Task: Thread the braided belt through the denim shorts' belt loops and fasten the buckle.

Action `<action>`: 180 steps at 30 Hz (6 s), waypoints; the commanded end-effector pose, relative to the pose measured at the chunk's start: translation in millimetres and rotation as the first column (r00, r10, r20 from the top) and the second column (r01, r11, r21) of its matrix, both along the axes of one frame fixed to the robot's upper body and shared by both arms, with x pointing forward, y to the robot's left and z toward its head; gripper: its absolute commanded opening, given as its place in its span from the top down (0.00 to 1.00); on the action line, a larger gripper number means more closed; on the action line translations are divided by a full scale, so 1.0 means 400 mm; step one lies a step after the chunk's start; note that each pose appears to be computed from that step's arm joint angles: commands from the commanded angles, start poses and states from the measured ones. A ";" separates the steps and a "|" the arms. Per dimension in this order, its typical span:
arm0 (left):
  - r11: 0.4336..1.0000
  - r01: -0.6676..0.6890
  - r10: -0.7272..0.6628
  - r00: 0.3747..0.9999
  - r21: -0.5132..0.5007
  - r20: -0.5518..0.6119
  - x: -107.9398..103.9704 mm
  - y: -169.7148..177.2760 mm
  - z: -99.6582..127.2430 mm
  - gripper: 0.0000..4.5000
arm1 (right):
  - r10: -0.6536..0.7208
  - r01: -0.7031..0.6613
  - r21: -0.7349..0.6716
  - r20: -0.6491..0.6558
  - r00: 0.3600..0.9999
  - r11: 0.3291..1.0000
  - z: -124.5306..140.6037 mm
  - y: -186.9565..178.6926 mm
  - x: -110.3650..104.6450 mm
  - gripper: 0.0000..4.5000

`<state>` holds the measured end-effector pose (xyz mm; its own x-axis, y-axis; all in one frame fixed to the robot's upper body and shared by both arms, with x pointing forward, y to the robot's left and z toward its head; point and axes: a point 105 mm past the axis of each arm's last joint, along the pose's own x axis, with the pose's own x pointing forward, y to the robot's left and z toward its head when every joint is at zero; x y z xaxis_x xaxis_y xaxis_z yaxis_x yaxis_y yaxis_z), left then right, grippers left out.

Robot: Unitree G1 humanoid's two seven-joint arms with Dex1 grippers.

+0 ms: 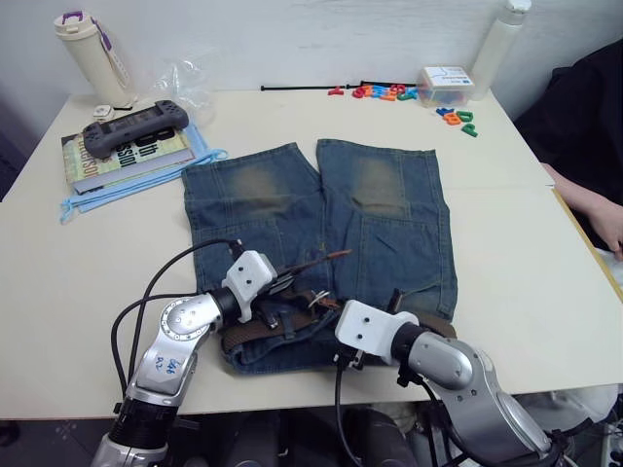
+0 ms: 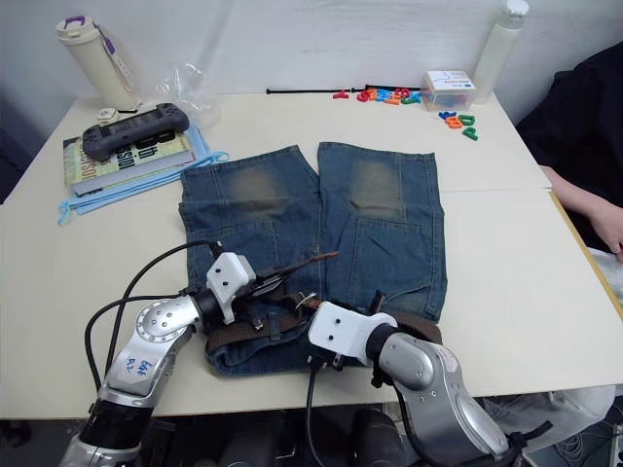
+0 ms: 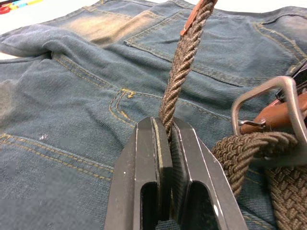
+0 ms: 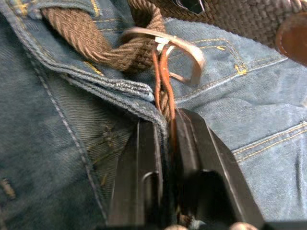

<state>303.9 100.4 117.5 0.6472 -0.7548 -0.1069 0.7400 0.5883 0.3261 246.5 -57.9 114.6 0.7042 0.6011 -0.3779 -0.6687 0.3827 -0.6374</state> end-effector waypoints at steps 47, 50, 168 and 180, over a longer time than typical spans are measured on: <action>0.949 -0.033 0.093 0.979 0.312 -0.181 -0.053 0.205 -0.011 1.00 | 0.140 -0.106 -0.214 0.150 0.979 0.971 0.064 0.017 0.087 1.00; 0.939 -0.007 0.071 0.982 0.343 -0.173 -0.053 0.211 -0.009 1.00 | 0.162 -0.119 -0.239 0.167 0.973 0.964 0.068 0.018 0.092 1.00; 0.961 0.270 -0.262 0.958 0.058 -0.120 -0.010 -0.090 0.051 1.00 | 0.074 -0.078 -0.050 -0.080 0.994 0.996 0.179 -0.099 -0.023 0.08; 0.957 0.286 -0.278 0.953 0.055 -0.120 -0.010 -0.106 0.050 1.00 | 0.043 -0.023 -0.215 0.088 0.995 0.976 0.185 -0.106 0.076 0.08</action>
<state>302.4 65.3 127.5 0.4115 -0.8731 -0.2614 0.9036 0.3534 0.2421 275.5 -101.8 182.3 0.6993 0.5395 -0.4689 -0.6600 0.2356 -0.7133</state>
